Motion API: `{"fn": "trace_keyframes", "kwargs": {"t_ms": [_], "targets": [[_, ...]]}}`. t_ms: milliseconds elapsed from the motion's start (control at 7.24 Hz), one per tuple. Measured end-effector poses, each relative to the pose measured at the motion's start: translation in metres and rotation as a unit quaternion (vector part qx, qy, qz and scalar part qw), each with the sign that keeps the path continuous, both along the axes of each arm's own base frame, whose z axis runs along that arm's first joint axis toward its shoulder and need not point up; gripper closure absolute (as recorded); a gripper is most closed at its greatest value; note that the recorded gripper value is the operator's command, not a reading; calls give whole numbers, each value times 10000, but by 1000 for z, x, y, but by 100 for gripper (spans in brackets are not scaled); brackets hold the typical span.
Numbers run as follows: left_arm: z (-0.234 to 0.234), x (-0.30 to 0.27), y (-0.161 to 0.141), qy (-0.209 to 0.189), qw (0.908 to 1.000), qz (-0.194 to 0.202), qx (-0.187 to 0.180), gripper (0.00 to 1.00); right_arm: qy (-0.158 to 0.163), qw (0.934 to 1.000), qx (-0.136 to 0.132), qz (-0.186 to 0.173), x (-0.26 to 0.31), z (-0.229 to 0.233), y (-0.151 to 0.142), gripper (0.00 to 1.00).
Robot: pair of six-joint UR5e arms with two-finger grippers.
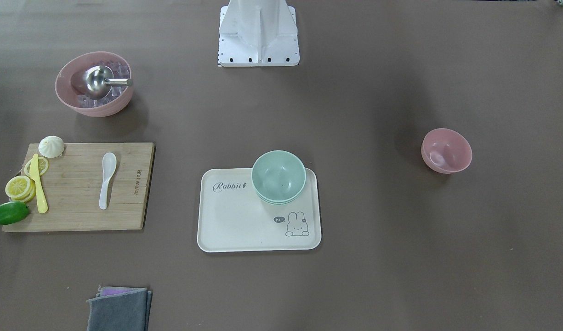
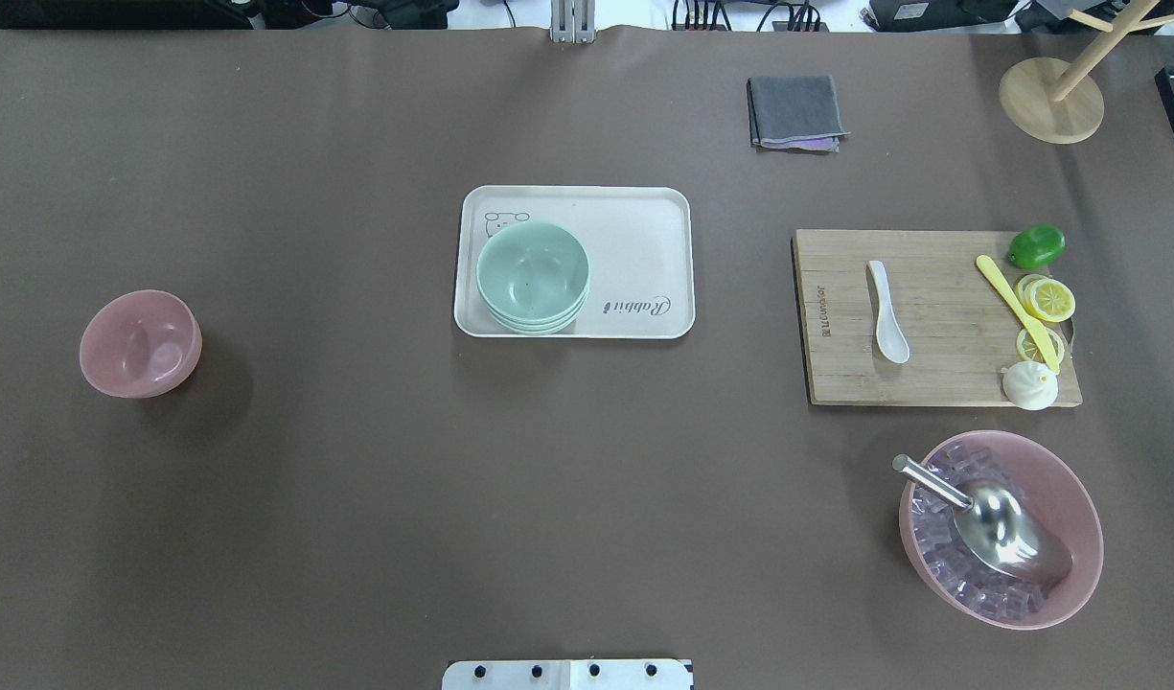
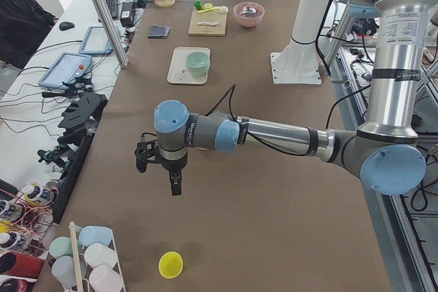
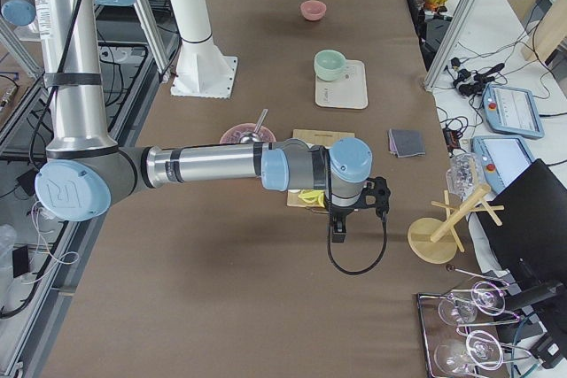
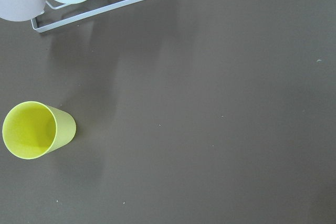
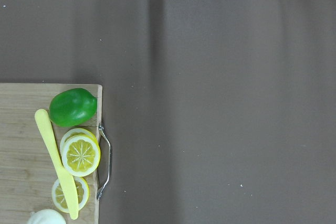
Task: Stack pink bowl on green and place spoon
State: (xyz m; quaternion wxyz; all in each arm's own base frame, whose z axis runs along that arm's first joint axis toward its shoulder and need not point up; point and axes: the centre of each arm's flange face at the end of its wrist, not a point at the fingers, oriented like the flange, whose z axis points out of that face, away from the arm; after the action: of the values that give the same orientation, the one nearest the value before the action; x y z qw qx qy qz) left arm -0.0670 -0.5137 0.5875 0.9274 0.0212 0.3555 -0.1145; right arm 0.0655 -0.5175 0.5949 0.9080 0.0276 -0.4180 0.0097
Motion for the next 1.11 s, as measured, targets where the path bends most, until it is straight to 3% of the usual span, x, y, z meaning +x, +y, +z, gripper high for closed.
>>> {"fn": "trace_keyframes", "kwargs": {"t_ms": [829,1105], "targets": [[4,11,-7,169,9996,114,177,1,-58,10000,16,-10,-1,-2,0,0],[-26,20,-20,257,9991,47,338,1,-59,10000,34,-16,-1,-2,1,0]]}}
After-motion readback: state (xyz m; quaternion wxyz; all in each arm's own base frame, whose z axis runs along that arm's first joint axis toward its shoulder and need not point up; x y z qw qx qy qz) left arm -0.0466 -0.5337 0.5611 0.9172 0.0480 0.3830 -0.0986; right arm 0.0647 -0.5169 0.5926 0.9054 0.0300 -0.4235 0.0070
